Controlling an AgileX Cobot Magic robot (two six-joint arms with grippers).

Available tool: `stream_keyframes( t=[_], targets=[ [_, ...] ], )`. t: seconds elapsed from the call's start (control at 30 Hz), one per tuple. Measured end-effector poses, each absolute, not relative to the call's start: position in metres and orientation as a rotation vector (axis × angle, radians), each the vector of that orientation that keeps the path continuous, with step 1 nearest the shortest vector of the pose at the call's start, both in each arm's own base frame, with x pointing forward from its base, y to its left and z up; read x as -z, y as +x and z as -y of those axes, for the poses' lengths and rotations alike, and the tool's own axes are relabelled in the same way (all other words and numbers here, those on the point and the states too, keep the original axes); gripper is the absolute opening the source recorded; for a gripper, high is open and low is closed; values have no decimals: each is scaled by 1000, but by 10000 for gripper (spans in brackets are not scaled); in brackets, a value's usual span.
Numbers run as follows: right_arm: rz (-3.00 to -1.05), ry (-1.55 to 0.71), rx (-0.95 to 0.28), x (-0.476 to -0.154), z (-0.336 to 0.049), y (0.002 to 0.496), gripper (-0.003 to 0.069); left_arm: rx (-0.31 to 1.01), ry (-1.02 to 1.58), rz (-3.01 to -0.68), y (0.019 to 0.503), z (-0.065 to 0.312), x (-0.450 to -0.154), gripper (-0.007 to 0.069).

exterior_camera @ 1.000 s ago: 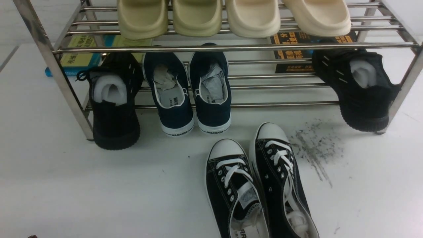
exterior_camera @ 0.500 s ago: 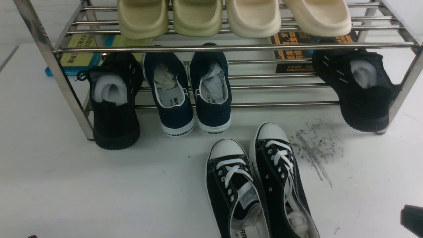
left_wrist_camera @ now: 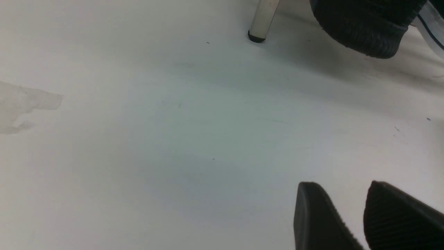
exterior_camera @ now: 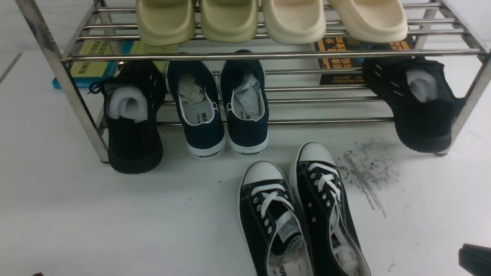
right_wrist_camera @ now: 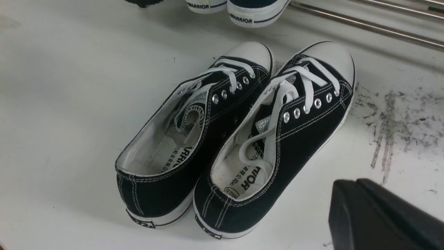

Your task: Take the shoes off the shelf with your hand on the white table.

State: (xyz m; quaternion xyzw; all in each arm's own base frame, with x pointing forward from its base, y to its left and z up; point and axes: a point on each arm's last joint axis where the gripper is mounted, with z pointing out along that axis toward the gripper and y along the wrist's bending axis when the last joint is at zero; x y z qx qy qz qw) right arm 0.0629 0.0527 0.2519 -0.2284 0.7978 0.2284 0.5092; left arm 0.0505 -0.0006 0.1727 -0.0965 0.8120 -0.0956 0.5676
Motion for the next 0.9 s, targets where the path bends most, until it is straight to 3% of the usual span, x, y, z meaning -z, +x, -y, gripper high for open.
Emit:
stream_keyframes(
  t=[0.4, 0.67, 0.9],
  targets=[
    [-1865, -470, -620, -255, -36, 47, -7, 225, -227, -1908, 51, 1, -173, 242],
    [-1846, -361, -443, -237, -20, 39, -3, 225, -227, -1908, 51, 1, -173, 242],
    [-1780, -299, -307, -199, -20, 46, 1, 225, -227, -1908, 51, 1, -173, 242]
  ],
)
